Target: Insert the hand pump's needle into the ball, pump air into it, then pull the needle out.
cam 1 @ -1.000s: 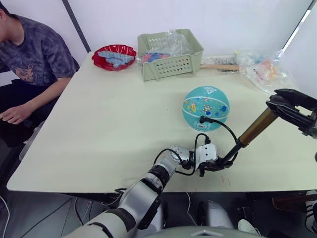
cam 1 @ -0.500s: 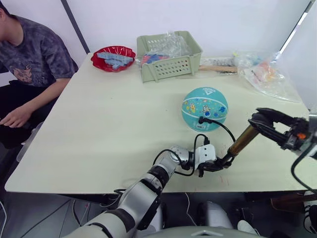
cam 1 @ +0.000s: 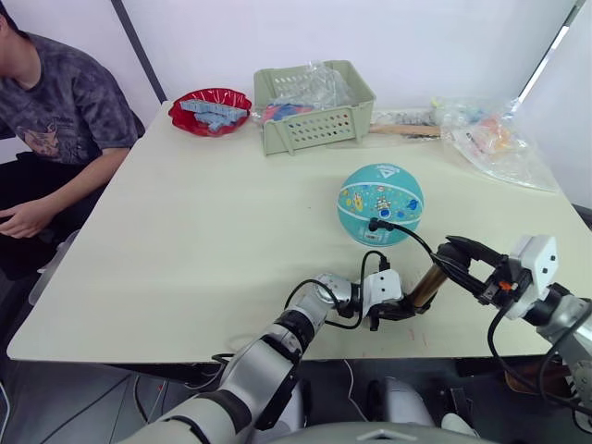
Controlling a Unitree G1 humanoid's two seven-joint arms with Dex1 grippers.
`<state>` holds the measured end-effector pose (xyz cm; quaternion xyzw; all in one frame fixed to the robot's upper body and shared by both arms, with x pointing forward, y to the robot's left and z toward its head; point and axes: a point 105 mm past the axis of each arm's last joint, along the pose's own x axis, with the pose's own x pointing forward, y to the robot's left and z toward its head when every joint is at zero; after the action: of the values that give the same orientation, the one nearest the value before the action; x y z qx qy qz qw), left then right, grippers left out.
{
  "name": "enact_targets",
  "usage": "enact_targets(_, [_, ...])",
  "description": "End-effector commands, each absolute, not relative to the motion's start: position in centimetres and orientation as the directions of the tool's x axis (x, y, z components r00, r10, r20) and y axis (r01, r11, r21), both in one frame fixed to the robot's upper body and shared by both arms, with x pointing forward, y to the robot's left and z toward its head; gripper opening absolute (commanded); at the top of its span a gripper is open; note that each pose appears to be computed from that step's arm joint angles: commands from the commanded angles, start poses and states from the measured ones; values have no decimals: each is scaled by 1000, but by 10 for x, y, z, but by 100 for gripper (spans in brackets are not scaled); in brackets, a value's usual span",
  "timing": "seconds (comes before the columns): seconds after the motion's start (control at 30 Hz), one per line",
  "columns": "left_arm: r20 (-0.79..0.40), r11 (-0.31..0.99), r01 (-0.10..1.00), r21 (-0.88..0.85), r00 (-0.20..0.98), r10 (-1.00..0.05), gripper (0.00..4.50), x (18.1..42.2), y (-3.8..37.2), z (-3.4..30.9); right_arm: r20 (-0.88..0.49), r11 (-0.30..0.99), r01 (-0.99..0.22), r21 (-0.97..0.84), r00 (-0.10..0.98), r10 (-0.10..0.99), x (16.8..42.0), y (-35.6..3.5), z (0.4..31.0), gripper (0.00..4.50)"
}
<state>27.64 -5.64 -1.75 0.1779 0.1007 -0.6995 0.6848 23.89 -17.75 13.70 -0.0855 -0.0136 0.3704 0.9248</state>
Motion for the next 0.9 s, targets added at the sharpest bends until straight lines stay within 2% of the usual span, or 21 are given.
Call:
enact_targets(0.03, [-528,-23,998,-54,-48,-848,111,255,-26,-65,-106,724,-675,-143,738,667,238,-182,117,160])
enact_targets(0.23, [-504,-15,998,-58,-42,-863,111,259,-29,-58,-109,718,-678,-157,734,670,238,-183,118,160])
enact_targets(0.27, [-498,-11,998,-59,-39,-866,157,261,-30,-57,-109,717,-679,-157,734,670,238,-183,118,160])
enact_targets(0.3, [-494,-8,998,-59,-36,-869,157,261,-30,-56,-110,718,-678,-158,734,670,238,-184,117,160])
enact_targets(0.33, [-487,-7,998,-58,-35,-873,215,262,-31,-54,-111,717,-679,-158,734,670,238,-184,117,160])
enact_targets(0.37, [-481,-8,998,-60,-35,-876,221,262,-31,-53,-111,717,-679,-159,733,671,238,-184,117,160])
enact_targets(0.47, [-466,-17,999,-52,-39,-884,343,264,-33,-49,-108,716,-680,-157,733,672,238,-185,118,160])
enact_targets(0.53, [-456,-19,999,-47,-39,-889,442,264,-34,-46,-108,716,-680,-156,733,672,237,-185,118,160])
enact_targets(0.9, [-308,-50,997,65,-28,-951,450,282,-26,-2,-83,717,-675,-174,735,673,235,-184,124,160])
